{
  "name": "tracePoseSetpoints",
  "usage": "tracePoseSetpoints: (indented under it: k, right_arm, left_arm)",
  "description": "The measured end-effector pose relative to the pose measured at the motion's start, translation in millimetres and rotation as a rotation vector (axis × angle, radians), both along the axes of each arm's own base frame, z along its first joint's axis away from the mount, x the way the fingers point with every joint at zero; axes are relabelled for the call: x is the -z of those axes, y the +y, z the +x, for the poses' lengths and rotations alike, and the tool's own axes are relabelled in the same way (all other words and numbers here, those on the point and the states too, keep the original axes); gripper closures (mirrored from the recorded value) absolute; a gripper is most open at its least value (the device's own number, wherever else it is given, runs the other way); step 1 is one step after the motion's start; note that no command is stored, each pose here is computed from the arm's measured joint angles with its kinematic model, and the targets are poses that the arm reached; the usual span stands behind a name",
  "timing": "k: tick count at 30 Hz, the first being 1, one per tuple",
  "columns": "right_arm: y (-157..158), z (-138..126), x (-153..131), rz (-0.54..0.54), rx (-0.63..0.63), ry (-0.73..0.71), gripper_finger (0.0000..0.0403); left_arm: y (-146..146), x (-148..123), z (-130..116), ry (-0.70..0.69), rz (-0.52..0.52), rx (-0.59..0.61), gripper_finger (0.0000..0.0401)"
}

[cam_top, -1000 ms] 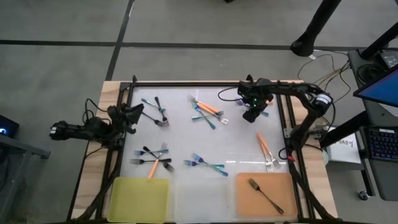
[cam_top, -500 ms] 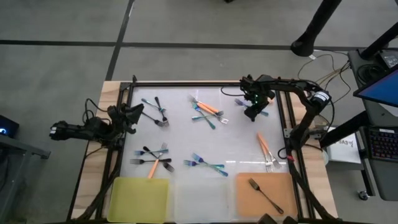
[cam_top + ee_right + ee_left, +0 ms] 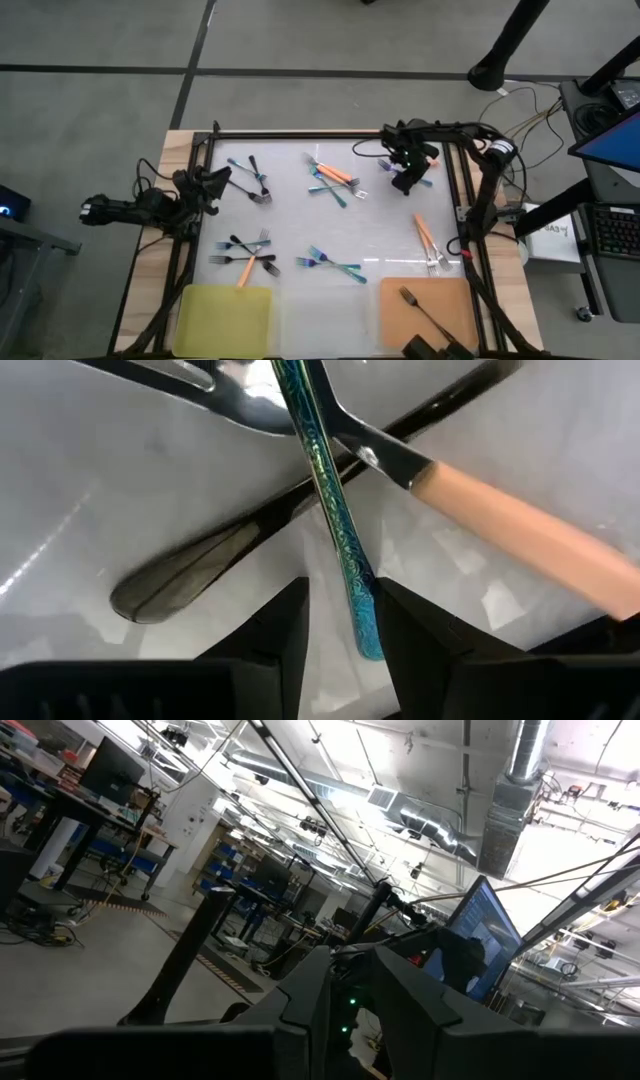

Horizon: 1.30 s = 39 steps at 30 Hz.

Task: Sort silverware by color (type)
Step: Put the blue fork into the yellow bin

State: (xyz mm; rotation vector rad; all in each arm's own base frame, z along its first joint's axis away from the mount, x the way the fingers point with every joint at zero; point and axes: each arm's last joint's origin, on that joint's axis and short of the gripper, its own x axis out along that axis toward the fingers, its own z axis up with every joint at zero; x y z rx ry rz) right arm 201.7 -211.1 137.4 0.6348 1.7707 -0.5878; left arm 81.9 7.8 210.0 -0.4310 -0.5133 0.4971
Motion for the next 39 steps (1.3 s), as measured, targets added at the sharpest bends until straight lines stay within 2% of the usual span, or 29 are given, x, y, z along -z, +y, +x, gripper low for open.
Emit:
tracePoseSetpoints:
  k: [6,17,26,39]
  right_arm:
    - [-13,13,-16,-0.029,-0.002,-0.047,0.0306]
    - [-22,22,-49,-0.102,0.014,-0.113,0.0301]
    - [-16,17,-44,-0.063,0.033,-0.075,0.0303]
    - [-1,3,-18,0.011,0.033,-0.004,0.0309]
  left_arm:
    - [0,0,0,0.0,0.0,0.0,0.034]
    - [0,0,0,0.0,0.0,0.0,0.034]
    - [0,0,0,0.0,0.0,0.0,0.034]
    - [0,0,0,0.001,0.0,0.0,0.034]
